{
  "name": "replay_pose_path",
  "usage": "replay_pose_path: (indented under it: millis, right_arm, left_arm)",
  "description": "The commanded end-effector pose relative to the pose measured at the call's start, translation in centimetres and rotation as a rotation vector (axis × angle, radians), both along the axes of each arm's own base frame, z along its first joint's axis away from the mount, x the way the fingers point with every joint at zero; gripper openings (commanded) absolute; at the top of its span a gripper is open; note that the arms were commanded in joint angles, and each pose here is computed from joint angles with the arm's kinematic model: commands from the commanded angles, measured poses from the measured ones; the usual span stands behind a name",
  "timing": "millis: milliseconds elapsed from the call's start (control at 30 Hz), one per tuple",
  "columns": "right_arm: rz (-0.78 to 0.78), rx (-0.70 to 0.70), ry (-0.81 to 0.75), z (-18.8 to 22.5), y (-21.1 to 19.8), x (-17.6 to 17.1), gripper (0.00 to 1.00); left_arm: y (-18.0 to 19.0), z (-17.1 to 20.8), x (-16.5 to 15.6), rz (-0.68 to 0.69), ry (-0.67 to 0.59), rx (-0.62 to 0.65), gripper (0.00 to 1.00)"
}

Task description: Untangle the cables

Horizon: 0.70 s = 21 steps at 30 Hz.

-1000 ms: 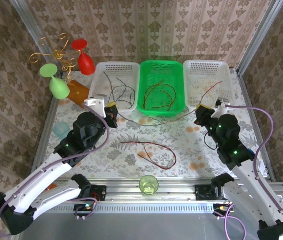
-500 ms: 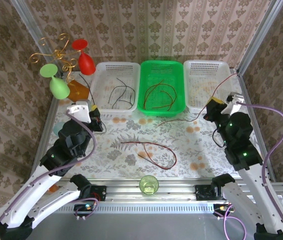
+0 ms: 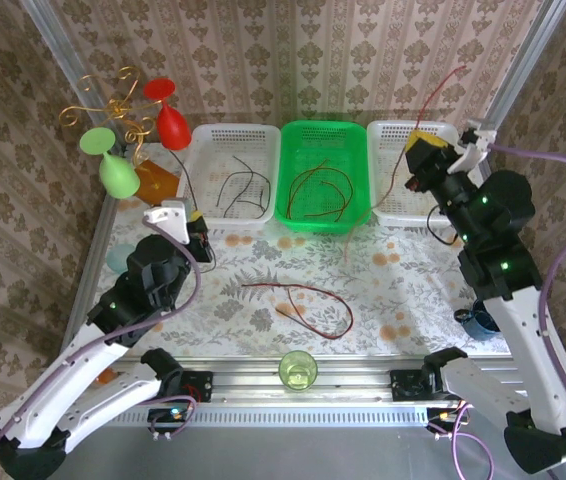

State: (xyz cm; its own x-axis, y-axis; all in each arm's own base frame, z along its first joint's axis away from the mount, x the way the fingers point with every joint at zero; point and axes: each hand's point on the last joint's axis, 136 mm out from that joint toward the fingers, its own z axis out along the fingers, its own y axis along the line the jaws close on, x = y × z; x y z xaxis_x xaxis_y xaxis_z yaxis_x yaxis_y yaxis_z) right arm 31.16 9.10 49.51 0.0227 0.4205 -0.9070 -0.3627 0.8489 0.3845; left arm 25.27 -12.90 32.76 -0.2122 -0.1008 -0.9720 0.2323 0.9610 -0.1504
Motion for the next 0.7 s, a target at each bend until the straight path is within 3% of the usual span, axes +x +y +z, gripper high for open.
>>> replay_pose_path:
  millis: [0, 167, 367, 533, 667]
  right_arm:
    - [0.057, 0.002, -0.125, 4.4, 1.2, 0.0, 0.00]
    - [0.096, -0.013, -0.163, 6.5, 3.2, 3.5, 0.00]
    - [0.113, -0.066, -0.143, 4.9, 5.9, 9.5, 0.00]
    - [0.087, -0.176, 0.001, -3.0, 8.0, 16.1, 0.00]
    - [0.111, -0.233, 0.182, -11.8, 9.4, 19.1, 0.00]
  left_arm:
    - [-0.7, -0.7, 0.2, -0.020, 0.020, -0.049, 0.00]
    - [-1.3, -0.9, 0.4, -0.034, 0.032, -0.064, 0.00]
    - [-1.5, -1.1, 0.4, -0.039, 0.038, -0.074, 0.00]
    - [-1.6, -1.4, 0.3, -0.047, 0.048, -0.096, 0.00]
    - [-1.7, -1.7, 0.2, -0.051, 0.058, -0.108, 0.00]
